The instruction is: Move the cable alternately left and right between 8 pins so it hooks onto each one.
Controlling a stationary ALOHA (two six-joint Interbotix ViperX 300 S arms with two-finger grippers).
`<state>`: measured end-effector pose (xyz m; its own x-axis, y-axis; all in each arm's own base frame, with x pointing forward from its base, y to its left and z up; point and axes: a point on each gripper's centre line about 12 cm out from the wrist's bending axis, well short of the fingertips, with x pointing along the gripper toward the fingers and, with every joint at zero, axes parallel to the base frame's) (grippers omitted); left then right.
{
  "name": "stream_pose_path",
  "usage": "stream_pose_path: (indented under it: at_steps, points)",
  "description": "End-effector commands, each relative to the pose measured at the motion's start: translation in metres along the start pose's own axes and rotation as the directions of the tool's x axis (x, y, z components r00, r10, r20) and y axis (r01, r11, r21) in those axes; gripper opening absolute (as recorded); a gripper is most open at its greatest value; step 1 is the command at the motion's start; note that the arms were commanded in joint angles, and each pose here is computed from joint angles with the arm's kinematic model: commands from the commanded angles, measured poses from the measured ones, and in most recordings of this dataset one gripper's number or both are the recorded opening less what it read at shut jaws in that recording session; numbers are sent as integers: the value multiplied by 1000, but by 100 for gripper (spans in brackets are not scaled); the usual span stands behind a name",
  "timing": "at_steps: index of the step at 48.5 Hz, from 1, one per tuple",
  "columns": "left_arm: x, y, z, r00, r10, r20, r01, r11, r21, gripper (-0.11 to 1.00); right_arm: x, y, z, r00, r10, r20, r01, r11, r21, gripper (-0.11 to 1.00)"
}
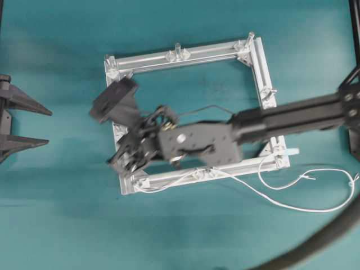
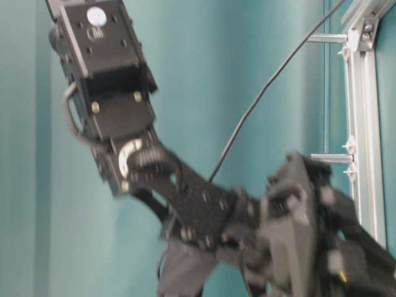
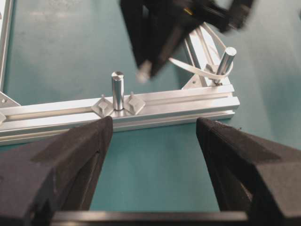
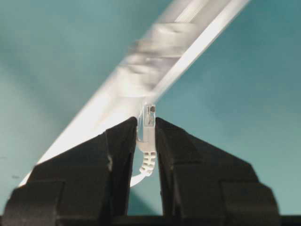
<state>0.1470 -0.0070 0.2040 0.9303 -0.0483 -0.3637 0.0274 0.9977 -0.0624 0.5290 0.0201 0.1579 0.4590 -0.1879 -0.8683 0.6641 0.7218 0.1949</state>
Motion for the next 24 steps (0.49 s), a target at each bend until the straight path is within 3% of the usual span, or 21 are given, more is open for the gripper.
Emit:
stream_pose_path:
  at_steps: [1, 13, 24]
  points:
    - [0, -1, 4, 1000, -4, 12, 4, 1000, -3, 75, -29, -5, 16, 998, 34, 45, -35, 999, 18, 16]
    - [0, -1, 3, 1000, -4, 14, 4, 1000, -5, 75, -22, -38, 48, 998, -1, 68, -1, 999, 34, 16]
    - [0, -1, 3, 1000, -3, 14, 4, 1000, -3, 75, -9, -48, 76, 999, 11, 49, -8, 998, -59, 16]
